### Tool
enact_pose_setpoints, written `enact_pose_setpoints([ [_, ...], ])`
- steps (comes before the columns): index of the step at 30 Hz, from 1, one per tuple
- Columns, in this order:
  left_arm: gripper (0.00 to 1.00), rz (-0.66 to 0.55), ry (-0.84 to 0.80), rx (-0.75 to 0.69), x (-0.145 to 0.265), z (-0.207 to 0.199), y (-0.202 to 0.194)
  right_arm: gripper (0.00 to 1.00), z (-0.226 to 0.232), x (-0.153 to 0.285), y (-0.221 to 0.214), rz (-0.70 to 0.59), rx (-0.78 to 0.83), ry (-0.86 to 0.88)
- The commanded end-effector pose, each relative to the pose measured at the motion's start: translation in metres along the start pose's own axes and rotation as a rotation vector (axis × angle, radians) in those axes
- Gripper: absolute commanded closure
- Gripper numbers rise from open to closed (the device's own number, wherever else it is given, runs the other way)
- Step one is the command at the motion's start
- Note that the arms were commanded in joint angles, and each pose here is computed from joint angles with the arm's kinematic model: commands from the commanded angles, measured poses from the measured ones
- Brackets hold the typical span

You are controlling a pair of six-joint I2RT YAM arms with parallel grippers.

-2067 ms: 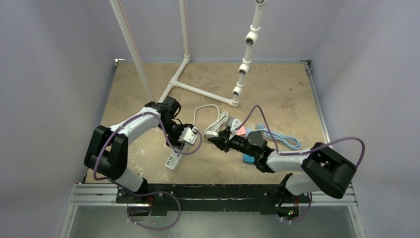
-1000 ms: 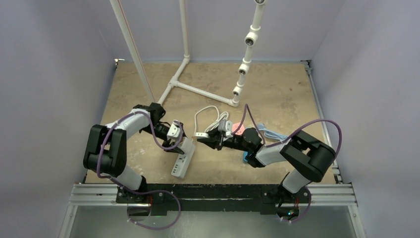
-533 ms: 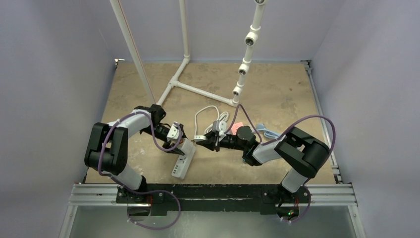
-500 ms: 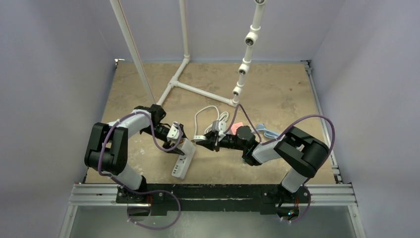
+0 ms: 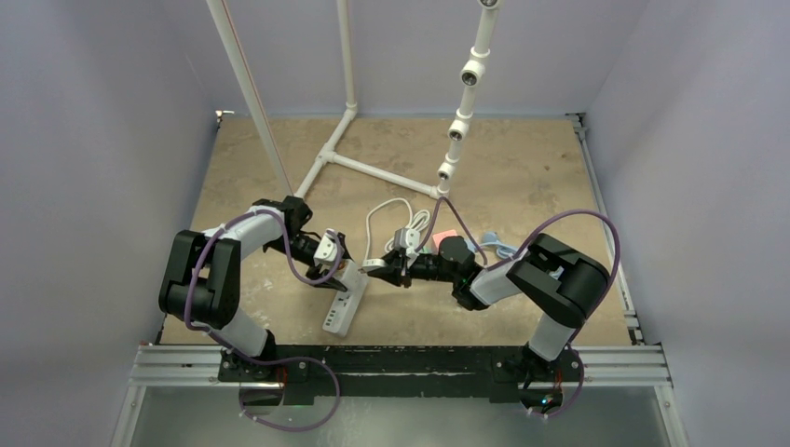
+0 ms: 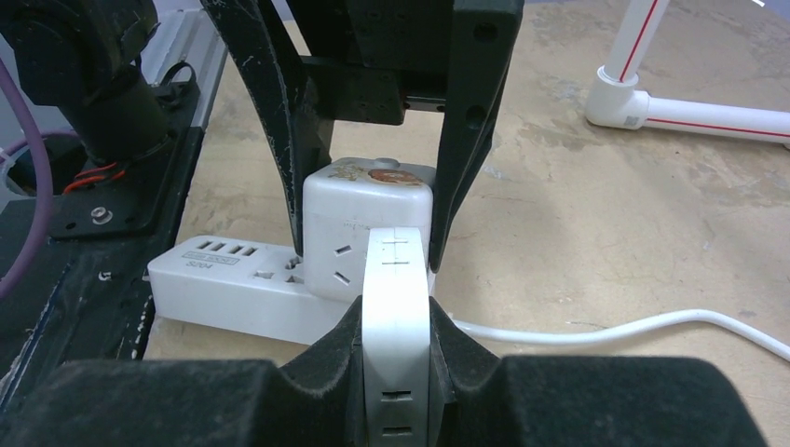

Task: Insert the plug
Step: Insert the plug into the socket.

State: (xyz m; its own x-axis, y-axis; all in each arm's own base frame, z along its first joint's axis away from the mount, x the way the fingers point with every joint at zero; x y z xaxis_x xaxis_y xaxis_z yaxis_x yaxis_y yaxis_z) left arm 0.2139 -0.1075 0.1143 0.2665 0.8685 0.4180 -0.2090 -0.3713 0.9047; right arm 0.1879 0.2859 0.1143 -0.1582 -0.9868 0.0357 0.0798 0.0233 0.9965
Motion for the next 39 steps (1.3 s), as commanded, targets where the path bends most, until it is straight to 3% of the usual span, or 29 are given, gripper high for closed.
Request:
enact_pose_setpoints([
  [1, 0.88, -0.087, 0.027, -0.03, -0.0033, 0.003, 0.0105, 1.0, 0.0019, -0.0086, 0.0106, -0.04, 0.05, 0.043],
  [39, 0.97, -0.079, 0.012, -0.034, -0.0058, 0.0027, 0.0109, 1.0, 0.0006, -0.011, 0.0032, -0.053, 0.061, 0.019],
])
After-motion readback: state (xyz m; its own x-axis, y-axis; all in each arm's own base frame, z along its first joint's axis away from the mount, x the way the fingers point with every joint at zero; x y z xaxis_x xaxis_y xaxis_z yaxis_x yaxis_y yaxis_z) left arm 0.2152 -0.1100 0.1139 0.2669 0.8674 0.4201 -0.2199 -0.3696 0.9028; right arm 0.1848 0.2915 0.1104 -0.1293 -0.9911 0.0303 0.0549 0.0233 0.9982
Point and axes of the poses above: each gripper's point midway between its finger pads, its own x axis back along the fingers, its own z axis along the line the jaws close on, y = z × x, the point moved 9 cm from there along x, back along the fingers, and after that the axes turned 4 degrees about -x, right-handed, at the moved point
